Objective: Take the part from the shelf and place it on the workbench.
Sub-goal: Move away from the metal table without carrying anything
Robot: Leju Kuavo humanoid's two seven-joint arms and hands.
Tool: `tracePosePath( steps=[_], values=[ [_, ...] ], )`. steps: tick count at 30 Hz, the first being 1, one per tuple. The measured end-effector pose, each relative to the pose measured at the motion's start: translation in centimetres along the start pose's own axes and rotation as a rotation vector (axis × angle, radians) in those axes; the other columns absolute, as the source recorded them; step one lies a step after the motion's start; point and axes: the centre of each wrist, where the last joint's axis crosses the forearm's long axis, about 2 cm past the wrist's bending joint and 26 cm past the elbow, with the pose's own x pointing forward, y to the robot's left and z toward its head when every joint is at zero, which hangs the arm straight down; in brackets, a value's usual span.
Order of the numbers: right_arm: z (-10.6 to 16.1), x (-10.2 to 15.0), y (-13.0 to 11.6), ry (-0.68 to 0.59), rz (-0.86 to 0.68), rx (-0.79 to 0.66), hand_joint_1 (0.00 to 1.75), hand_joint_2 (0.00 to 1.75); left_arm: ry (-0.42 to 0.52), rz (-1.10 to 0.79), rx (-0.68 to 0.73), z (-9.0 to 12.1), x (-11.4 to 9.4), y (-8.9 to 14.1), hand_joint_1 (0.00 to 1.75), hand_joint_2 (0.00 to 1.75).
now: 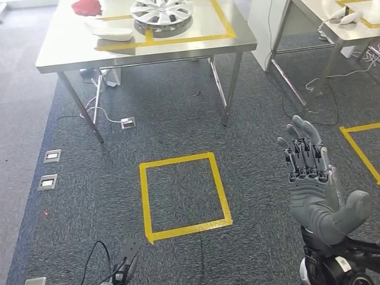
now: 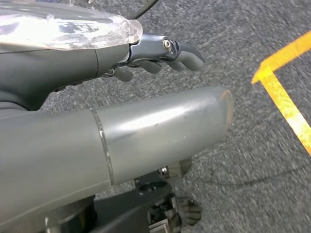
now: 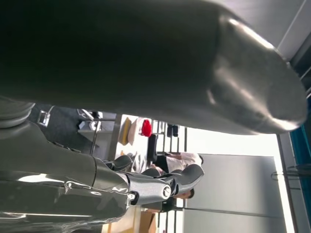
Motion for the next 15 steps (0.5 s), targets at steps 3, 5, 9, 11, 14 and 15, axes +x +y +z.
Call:
tracePosePath(
  steps=[3, 5, 9, 11, 14, 15],
  values=[
    [-0.41, 0.23, -0.05, -0.009, -0.003, -0.004, 0.00, 0.00, -0.001, 0.000, 0.000, -0.02, 0.05, 0.01, 0.00, 0.00],
    [-0.59, 0.32, -0.08, -0.013, -0.005, -0.007, 0.00, 0.00, 0.002, 0.001, 0.000, 0.04, -0.12, -0.02, 0.00, 0.00],
    [-0.68, 0.36, 0.00, -0.010, -0.012, -0.026, 0.00, 0.00, 0.008, 0.001, 0.002, 0.10, -0.36, 0.03, 0.00, 0.00],
    [-0.72, 0.36, 0.03, -0.007, -0.016, -0.034, 0.00, 0.00, 0.008, 0.003, 0.005, 0.09, -0.35, 0.08, 0.00, 0.00],
    [-0.68, 0.33, 0.14, -0.003, -0.022, -0.036, 0.00, 0.00, 0.010, 0.008, 0.007, 0.12, -0.40, 0.00, 0.00, 0.00],
    [-0.66, 0.32, 0.19, -0.003, -0.022, -0.036, 0.00, 0.00, 0.009, 0.009, 0.006, 0.12, -0.39, -0.07, 0.00, 0.00]
  ],
)
